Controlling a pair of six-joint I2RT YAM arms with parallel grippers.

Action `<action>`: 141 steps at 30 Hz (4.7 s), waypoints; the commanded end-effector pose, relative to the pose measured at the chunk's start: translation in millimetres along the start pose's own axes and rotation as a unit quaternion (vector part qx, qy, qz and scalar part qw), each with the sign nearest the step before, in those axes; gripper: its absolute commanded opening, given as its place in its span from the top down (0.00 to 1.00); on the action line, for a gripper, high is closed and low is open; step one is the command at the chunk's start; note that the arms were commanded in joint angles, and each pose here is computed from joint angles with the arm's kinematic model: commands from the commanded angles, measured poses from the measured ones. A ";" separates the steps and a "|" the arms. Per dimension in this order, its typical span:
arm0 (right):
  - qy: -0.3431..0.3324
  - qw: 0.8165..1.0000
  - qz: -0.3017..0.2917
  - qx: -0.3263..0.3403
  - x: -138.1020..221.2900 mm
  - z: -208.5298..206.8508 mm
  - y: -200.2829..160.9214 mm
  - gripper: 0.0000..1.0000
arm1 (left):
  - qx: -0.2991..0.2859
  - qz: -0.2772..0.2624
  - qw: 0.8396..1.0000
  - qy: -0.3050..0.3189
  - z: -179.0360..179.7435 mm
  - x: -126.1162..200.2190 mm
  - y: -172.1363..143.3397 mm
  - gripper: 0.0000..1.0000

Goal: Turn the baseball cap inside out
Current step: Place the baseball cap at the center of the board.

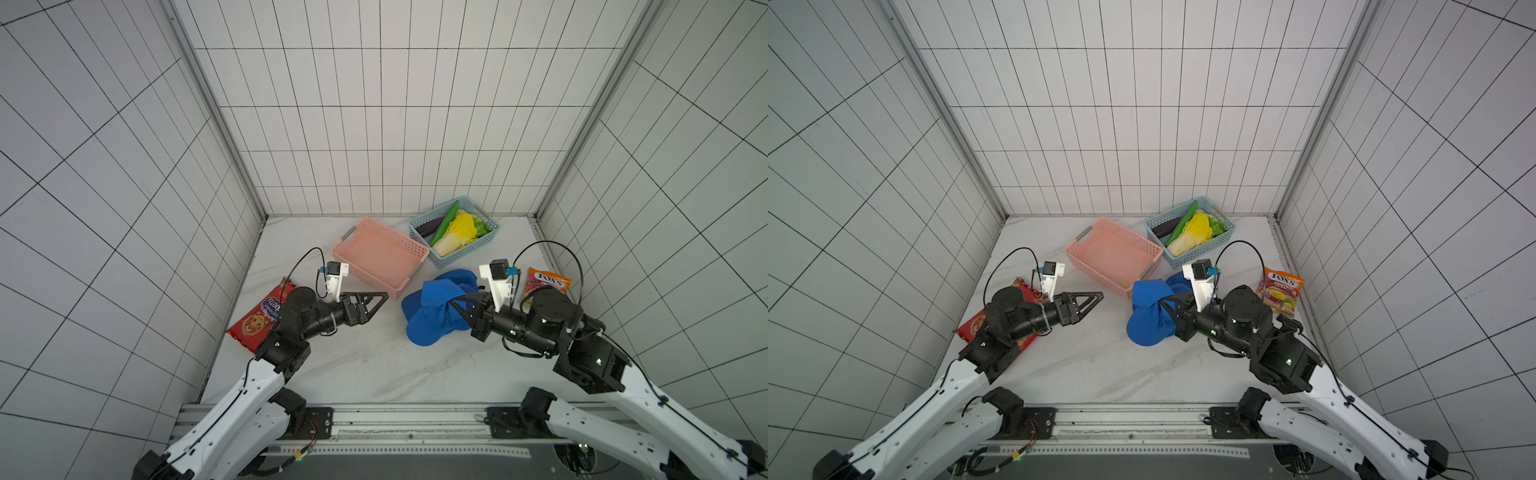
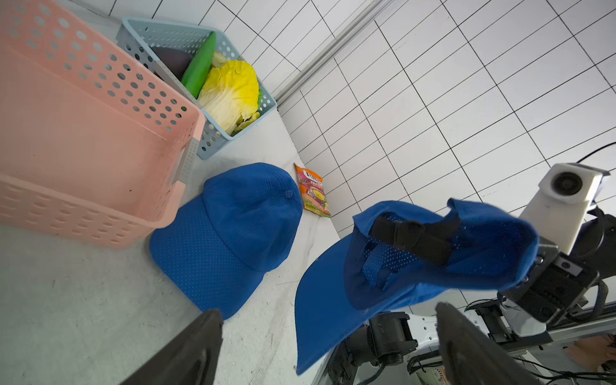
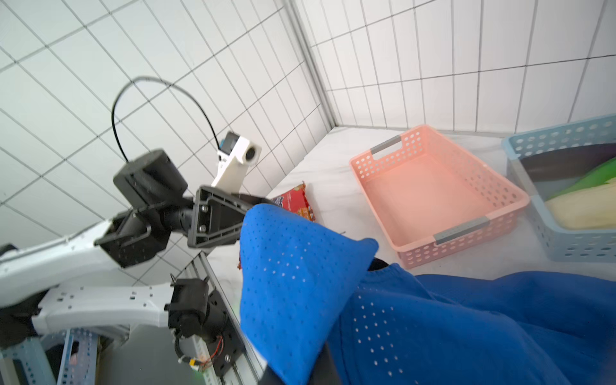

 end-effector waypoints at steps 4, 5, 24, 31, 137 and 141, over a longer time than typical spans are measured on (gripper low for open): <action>-0.041 0.992 -0.088 -0.083 16.4 0.9 43.1 1.00 | 0.028 0.022 0.997 -0.071 -6.3 -3.6 -34.0 0.02; -0.044 0.990 -0.094 -0.091 16.6 1.4 46.7 1.00 | 0.024 0.024 0.996 -0.079 -9.6 -5.3 -40.3 0.02; -0.006 0.981 -0.108 -0.161 8.8 25.0 70.6 1.00 | -0.063 -0.007 0.984 -0.169 -56.1 -80.0 -79.8 0.02; -0.002 0.976 -0.124 -0.182 20.7 22.4 72.2 1.00 | -0.057 -0.055 0.978 -0.192 -63.9 -89.0 -64.4 0.03; -0.377 0.858 0.298 -0.183 37.4 -162.2 -161.0 0.55 | 0.196 0.313 0.924 0.093 90.0 -57.4 -178.6 0.51; -0.389 0.844 0.315 -0.190 40.0 -170.6 -176.7 0.52 | 0.194 0.316 0.923 0.096 87.0 -42.6 -182.3 0.27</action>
Point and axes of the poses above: each gripper's point midway between its finger pads, its own x axis back along the fingers, its own z axis along the line the jaws close on, y = z × x, the point moved 2 cm from there along x, back along the fingers, and after that the axes turned 12 degrees about -x, right-handed, at the moved point
